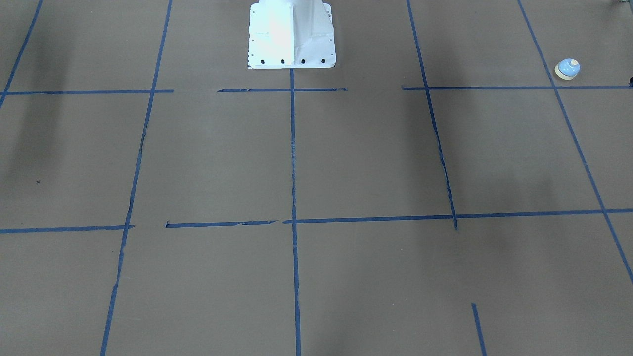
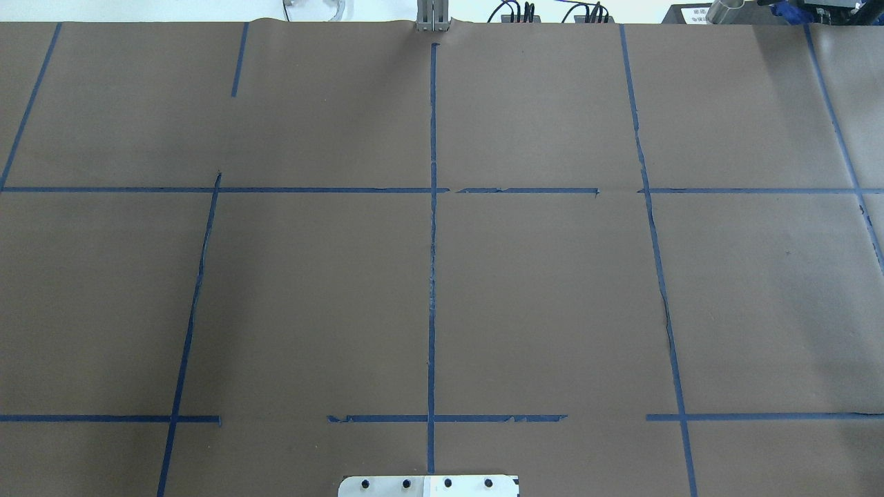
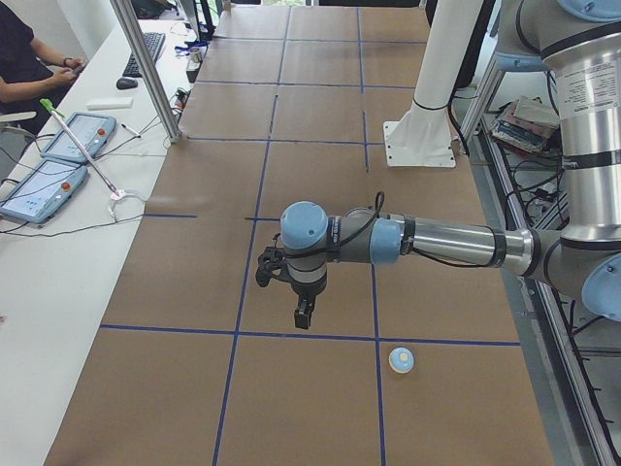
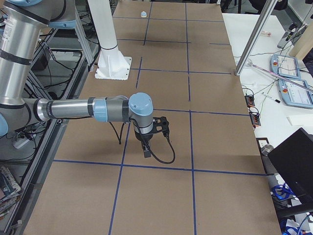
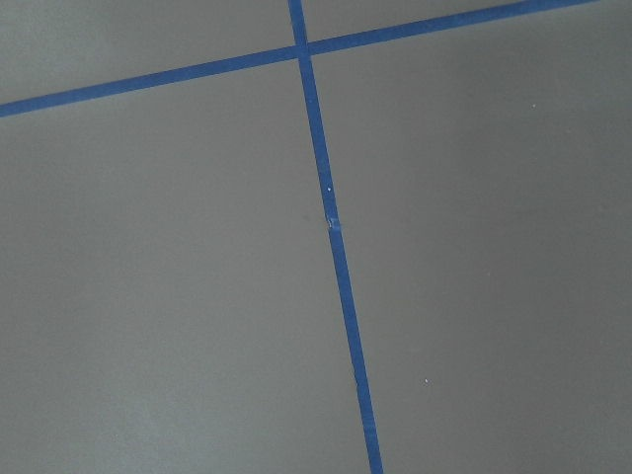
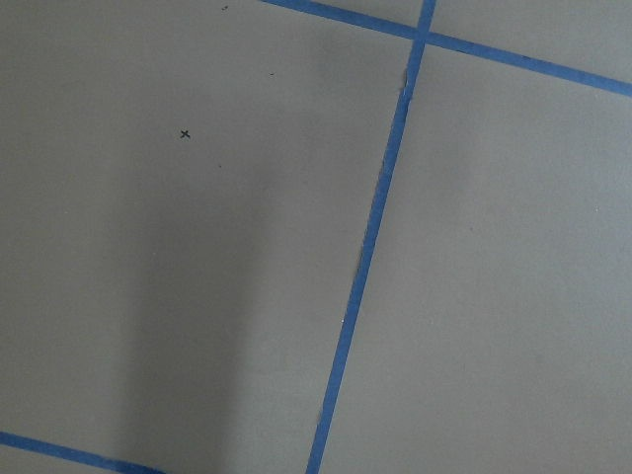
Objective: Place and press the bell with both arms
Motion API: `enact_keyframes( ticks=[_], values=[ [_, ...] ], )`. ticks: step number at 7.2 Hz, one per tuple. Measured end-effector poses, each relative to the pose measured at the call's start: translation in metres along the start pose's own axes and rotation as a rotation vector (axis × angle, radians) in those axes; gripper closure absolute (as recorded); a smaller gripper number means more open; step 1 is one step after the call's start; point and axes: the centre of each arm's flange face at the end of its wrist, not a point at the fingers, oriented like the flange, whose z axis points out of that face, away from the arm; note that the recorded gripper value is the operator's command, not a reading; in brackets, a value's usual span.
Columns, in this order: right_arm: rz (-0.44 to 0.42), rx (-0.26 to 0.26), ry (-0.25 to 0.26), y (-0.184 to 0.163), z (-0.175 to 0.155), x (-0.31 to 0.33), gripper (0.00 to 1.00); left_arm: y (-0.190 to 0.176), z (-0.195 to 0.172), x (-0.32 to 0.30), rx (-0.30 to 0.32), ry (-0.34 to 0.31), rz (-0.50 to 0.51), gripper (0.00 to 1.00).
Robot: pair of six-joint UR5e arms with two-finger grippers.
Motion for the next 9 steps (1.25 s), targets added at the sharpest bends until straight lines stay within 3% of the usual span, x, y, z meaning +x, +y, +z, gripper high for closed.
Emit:
enact_keyframes(
  ticks=[3, 9],
  values=[
    [0.007, -0.006, -0.01, 0.002, 0.003, 0.002, 0.0, 0.007, -0.004, 0.004, -0.002, -0.027, 0.077, 0.0],
    [0.008, -0.007, -0.013, 0.005, 0.005, 0.002, 0.0, 0.055, 0.002, 0.007, -0.028, -0.018, 0.083, 0.0]
  ],
)
